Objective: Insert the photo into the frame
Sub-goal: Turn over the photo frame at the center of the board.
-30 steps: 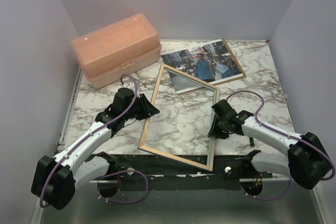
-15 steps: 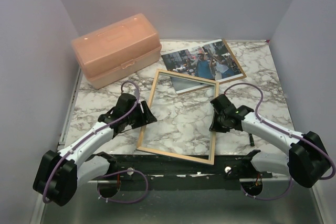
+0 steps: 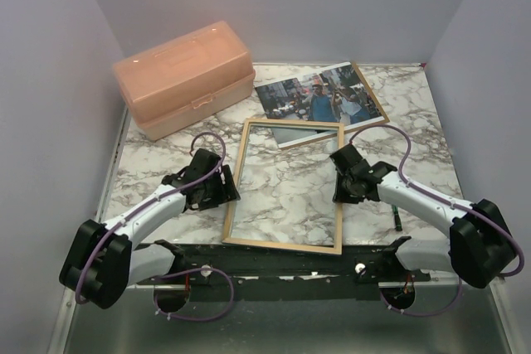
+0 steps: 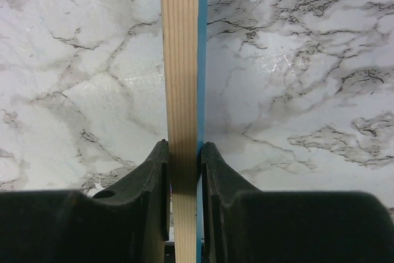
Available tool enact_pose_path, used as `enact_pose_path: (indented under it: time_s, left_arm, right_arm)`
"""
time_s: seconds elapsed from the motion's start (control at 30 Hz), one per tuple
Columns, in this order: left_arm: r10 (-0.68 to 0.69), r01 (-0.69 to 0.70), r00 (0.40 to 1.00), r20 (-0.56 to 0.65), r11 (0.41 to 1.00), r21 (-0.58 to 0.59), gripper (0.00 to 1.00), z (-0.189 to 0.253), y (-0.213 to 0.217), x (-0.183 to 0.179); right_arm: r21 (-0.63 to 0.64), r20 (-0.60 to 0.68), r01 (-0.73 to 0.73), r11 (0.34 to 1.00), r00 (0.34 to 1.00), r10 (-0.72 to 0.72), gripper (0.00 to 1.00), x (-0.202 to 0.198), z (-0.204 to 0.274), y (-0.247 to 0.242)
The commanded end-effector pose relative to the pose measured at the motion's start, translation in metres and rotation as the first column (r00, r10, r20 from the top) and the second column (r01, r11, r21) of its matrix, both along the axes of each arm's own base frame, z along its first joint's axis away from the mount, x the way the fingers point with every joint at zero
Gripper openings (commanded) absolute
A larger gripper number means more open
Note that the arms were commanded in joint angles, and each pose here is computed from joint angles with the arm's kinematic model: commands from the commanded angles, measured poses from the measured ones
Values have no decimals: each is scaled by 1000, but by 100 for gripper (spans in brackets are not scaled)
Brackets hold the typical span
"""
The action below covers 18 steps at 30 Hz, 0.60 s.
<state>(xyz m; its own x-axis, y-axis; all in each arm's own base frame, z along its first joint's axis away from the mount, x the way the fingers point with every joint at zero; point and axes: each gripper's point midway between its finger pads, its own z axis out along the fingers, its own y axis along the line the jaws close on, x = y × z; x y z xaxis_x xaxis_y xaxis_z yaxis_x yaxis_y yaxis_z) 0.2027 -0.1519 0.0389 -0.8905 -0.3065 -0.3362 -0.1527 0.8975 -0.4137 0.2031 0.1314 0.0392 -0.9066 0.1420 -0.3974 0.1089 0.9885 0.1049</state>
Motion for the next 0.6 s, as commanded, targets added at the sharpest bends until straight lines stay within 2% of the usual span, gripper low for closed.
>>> enact_pose_path:
  time_s: [0.0, 0.17, 0.43, 0.57]
  left_arm:
    - [-24, 24, 1000, 15, 999, 25, 70, -3, -1, 6]
    - [-56, 56, 998, -10, 998, 15, 60, -13, -8, 5]
    - [-99, 100, 994, -46, 995, 28, 17, -14, -19, -7]
    - [-113, 115, 992, -50, 992, 43, 6, -8, -22, -21]
  right_arm:
    - [80, 33, -63, 995, 998, 60, 1, 11, 9, 21]
    - [106, 33, -74, 992, 997, 71, 1, 9, 8, 25]
    - [113, 2, -55, 992, 999, 55, 1, 2, 4, 23]
    - [145, -20, -36, 989, 999, 39, 1, -6, 2, 25]
